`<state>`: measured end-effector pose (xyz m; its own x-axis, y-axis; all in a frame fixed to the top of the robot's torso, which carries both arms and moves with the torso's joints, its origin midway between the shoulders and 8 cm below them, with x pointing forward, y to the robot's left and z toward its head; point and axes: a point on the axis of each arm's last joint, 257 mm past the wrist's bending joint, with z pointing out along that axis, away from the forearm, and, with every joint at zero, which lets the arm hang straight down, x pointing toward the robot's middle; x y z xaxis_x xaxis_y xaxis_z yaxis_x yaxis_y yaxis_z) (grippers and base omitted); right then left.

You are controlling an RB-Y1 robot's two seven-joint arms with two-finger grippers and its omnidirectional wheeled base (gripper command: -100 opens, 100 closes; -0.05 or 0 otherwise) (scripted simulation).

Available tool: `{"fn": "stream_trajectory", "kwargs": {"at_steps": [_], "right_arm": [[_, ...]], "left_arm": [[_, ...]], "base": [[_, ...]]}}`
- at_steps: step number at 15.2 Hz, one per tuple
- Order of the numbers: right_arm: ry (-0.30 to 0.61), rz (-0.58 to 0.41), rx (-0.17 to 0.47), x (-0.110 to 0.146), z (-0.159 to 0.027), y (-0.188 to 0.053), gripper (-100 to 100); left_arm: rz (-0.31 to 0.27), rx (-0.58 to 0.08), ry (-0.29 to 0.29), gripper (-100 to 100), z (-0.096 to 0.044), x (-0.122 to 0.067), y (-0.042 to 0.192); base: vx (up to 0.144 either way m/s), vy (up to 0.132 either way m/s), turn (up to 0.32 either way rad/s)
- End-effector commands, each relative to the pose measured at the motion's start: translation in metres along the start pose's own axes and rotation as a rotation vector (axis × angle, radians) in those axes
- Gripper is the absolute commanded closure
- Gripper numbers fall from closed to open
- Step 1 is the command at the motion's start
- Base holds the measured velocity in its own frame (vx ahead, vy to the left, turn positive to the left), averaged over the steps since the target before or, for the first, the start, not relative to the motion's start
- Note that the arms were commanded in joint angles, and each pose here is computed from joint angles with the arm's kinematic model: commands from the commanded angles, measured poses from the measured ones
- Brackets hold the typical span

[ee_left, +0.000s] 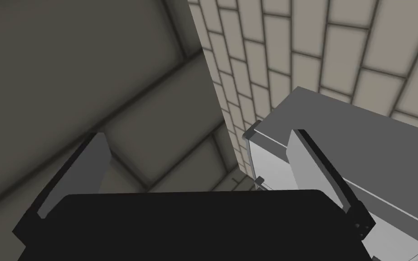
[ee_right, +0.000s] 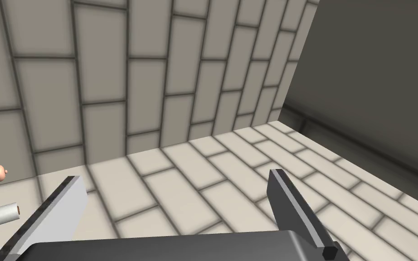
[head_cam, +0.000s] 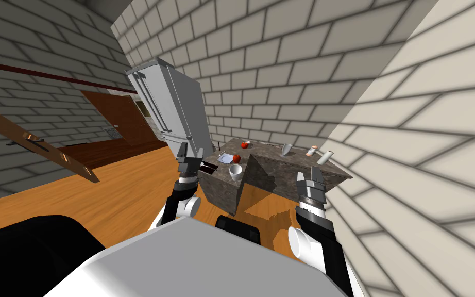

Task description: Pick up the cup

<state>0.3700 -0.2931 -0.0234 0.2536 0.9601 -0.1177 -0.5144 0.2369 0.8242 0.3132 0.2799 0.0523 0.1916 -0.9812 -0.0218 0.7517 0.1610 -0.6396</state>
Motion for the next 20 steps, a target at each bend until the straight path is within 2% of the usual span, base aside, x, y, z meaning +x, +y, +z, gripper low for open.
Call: {"fn": "stream_trajectory", "kwargs": {"at_steps": [1,3,4,5,6,7,8,9,10,11,12,13,14,15,17,18,20], "right_arm": [[0.000,0.000,0.000,0.000,0.000,0.000,0],[0.000,0.000,0.000,0.000,0.000,0.000,0],[0.000,0.000,0.000,0.000,0.000,0.000,0],[0.000,0.000,0.000,0.000,0.000,0.000,0],[0.000,0.000,0.000,0.000,0.000,0.000,0],[0.000,0.000,0.000,0.000,0.000,0.000,0],[0.000,0.000,0.000,0.000,0.000,0.000,0],[0.000,0.000,0.000,0.000,0.000,0.000,0],[0.000,0.000,0.000,0.000,0.000,0.000,0],[0.000,0.000,0.000,0.000,0.000,0.000,0],[0.000,0.000,0.000,0.000,0.000,0.000,0],[0.000,0.000,0.000,0.000,0.000,0.000,0],[0.000,0.000,0.000,0.000,0.000,0.000,0],[0.000,0.000,0.000,0.000,0.000,0.000,0],[0.000,0.000,0.000,0.000,0.000,0.000,0],[0.000,0.000,0.000,0.000,0.000,0.000,0],[0.000,0.000,0.000,0.000,0.000,0.000,0]], "left_arm": [[0.000,-0.017,0.035,-100,0.001,0.006,0.008],[-0.005,-0.058,0.084,-100,0.003,0.014,0.027],[-0.004,-0.058,0.087,-100,0.003,0.014,0.027],[-0.007,-0.086,0.113,-100,0.004,0.019,0.040],[-0.007,-0.086,0.113,-100,0.004,0.019,0.040],[-0.010,-0.120,0.136,-100,0.006,0.023,0.055],[-0.010,-0.120,0.136,-100,0.006,0.023,0.055],[-0.013,-0.157,0.158,-100,0.008,0.027,0.072],[-0.013,-0.158,0.158,-100,0.007,0.027,0.073],[-0.016,-0.197,0.178,-100,0.010,0.030,0.091],[-0.016,-0.201,0.178,-100,0.009,0.030,0.092],[-0.019,-0.238,0.196,-100,0.012,0.034,0.109],[-0.018,-0.248,0.196,-100,0.011,0.034,0.112],[-0.021,-0.275,0.211,-100,0.014,0.036,0.128],[-0.019,-0.299,0.211,-100,0.013,0.036,0.134],[-0.021,-0.331,0.224,-100,0.016,0.038,0.152],[-0.019,-0.353,0.224,-100,0.015,0.038,0.158]], "base": [[-0.008,-0.008,0.015],[-0.029,-0.032,0.038],[-0.039,-0.042,0.027],[-0.037,-0.047,0.031],[-0.031,-0.047,0.027],[-0.037,-0.049,0.037],[-0.038,-0.043,0.028],[-0.040,-0.040,0.037],[-0.040,-0.043,0.028],[-0.045,-0.058,0.036],[-0.046,-0.062,0.035],[-0.048,-0.078,0.047],[-0.048,-0.074,0.047],[-0.058,-0.068,0.059],[-0.046,-0.048,0.030],[-0.037,-0.042,0.033],[-0.035,-0.045,0.030]]}}
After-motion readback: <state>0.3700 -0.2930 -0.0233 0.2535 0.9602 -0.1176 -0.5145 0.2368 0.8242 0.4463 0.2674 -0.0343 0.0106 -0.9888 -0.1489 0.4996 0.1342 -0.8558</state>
